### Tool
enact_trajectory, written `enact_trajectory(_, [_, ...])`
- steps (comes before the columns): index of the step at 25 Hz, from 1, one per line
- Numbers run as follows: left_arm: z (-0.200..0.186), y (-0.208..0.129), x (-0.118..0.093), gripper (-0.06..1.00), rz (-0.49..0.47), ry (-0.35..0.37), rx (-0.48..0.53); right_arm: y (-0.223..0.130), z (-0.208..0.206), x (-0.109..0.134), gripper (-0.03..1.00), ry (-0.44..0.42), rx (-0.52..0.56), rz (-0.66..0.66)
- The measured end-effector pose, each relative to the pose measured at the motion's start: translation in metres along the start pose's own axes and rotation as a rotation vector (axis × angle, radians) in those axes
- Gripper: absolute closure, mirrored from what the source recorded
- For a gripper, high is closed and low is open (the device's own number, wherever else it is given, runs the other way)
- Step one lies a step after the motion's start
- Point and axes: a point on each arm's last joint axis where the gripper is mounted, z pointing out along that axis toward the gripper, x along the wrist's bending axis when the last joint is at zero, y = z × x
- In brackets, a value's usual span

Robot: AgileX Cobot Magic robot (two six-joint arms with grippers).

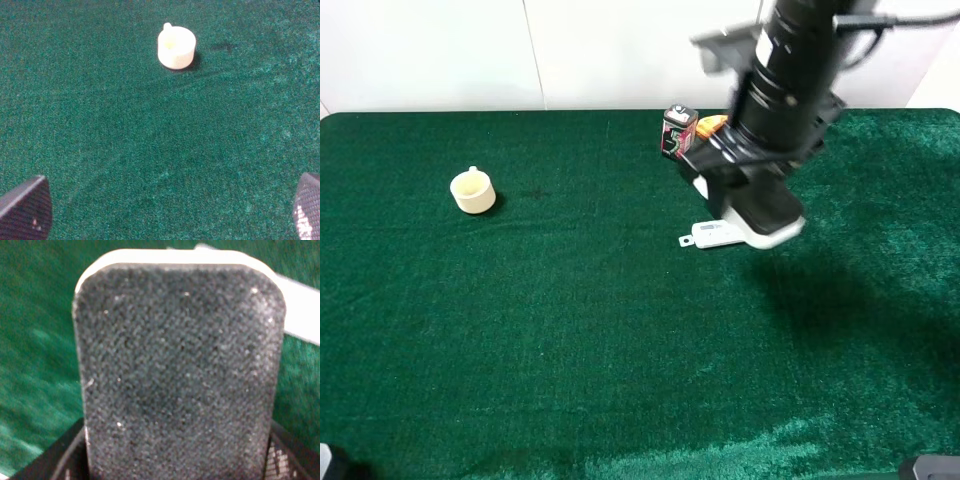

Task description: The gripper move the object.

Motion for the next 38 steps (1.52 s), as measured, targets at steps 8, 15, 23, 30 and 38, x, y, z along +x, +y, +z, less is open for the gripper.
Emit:
enact_trajectory(8, [0.0, 0.0, 0.0, -0.04, 0.0, 0.0, 0.0, 0.035, -0.03, 0.027, 0.51, 0.026, -0.045, -0.041])
enact_trajectory(15, [0.0, 0.0, 0.0, -0.04, 0.0, 0.0, 0.0, 0.074, -0.02, 0.047, 0.51, 0.112, -0.077, -0.033])
enact_trajectory(23, [0.0, 0.0, 0.0, -0.04, 0.0, 0.0, 0.0, 0.109, 0.002, 0.066, 0.51, 0.151, -0.098, -0.049])
enact_trajectory(30, [0.0, 0.0, 0.0, -0.04, 0.0, 0.0, 0.0, 0.133, 0.032, 0.08, 0.51, 0.177, -0.109, -0.052])
enact_trajectory(38, [0.0, 0.0, 0.0, -0.04, 0.0, 0.0, 0.0, 0.153, 0.065, 0.086, 0.51, 0.212, -0.17, -0.004])
